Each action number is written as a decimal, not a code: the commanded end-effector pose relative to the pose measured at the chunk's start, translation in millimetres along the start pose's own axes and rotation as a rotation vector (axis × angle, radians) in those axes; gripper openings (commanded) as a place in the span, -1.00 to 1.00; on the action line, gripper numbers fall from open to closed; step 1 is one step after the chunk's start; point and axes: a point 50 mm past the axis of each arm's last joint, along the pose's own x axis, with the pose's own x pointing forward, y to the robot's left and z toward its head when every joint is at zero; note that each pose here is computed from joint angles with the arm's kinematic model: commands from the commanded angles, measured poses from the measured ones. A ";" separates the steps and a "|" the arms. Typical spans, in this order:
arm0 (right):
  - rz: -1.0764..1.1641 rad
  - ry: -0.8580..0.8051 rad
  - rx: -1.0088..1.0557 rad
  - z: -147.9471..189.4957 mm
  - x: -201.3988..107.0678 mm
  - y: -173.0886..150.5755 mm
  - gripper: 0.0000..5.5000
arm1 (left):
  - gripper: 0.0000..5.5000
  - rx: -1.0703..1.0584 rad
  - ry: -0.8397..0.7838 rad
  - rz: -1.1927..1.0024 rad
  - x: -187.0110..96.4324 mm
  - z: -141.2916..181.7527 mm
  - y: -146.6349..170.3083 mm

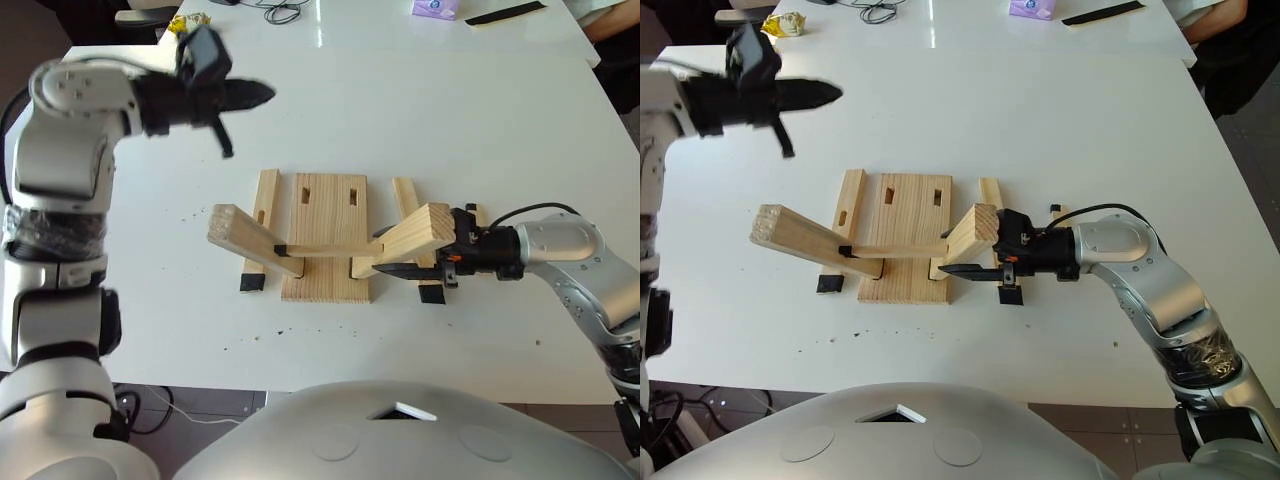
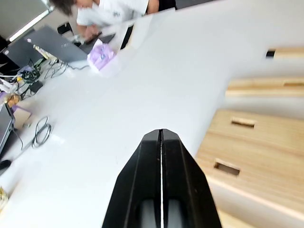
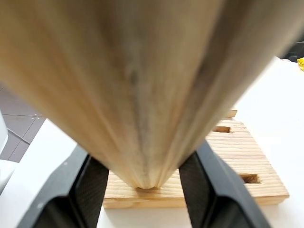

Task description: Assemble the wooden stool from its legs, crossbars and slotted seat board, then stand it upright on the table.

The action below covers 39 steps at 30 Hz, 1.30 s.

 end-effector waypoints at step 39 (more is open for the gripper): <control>0.032 0.114 0.083 -10.0 -3.2 -1.0 -0.26 | -0.72 -0.239 0.246 0.180 5.0 -38.5 -57.6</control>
